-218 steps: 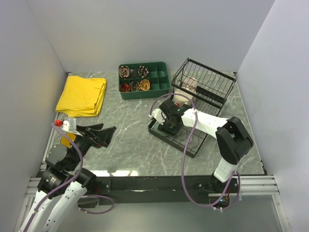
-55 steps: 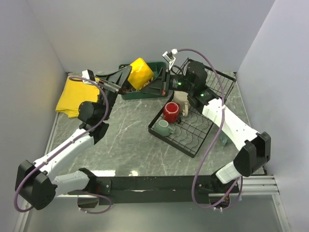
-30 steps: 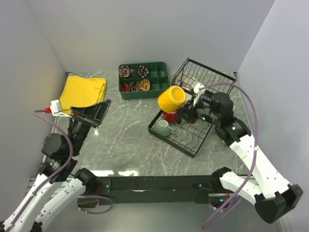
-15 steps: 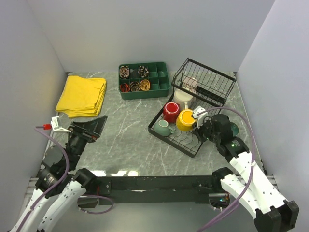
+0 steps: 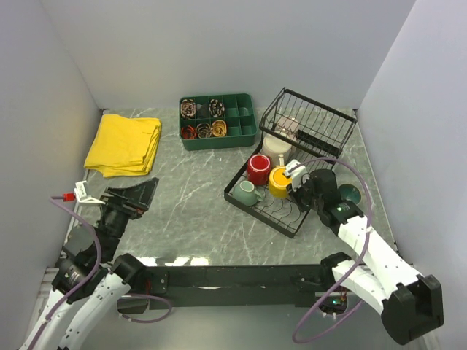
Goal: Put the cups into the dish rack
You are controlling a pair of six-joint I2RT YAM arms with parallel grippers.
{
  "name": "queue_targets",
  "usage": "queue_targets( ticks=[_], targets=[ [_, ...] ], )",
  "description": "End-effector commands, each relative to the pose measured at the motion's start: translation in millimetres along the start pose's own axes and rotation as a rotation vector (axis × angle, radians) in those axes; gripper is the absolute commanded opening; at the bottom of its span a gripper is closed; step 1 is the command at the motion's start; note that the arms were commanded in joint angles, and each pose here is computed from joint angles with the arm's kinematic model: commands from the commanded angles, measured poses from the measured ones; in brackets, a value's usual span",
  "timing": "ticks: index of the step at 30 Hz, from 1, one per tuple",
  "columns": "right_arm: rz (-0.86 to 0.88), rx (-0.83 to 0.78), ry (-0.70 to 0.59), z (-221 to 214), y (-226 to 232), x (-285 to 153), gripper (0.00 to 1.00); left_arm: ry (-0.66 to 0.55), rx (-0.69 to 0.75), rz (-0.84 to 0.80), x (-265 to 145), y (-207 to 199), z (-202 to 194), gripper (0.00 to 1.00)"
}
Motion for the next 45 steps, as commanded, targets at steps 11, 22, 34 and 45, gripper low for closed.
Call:
queue_targets(
  ticks=[11, 22, 34, 45],
  targets=[
    [-0.072, -0.073, -0.049, 15, -22, 26, 0.0, -0.031, -0.001, 0.033, -8, 14, 3, 0.96],
    [-0.076, -0.101, -0.111, 22, -20, 17, 0.0, -0.035, -0.004, 0.041, -12, 19, 3, 0.96],
    [0.024, -0.182, -0.148, 28, -5, 0, 0.0, -0.042, -0.008, 0.042, -14, 20, 4, 0.96],
    [-0.043, -0.2, -0.016, 2, -23, 19, 0.0, -0.042, -0.009, 0.047, -15, 25, 2, 0.96]
  ],
)
Point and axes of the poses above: each gripper's point midway between its finger pads, its own x axis out along the fingers, its own y axis along the line the jaws close on, z = x × y, the point moved 1 cm from there along -x, back along the fingers, and after that the axes turned 1 degree about -x, right-handed, at the moved point
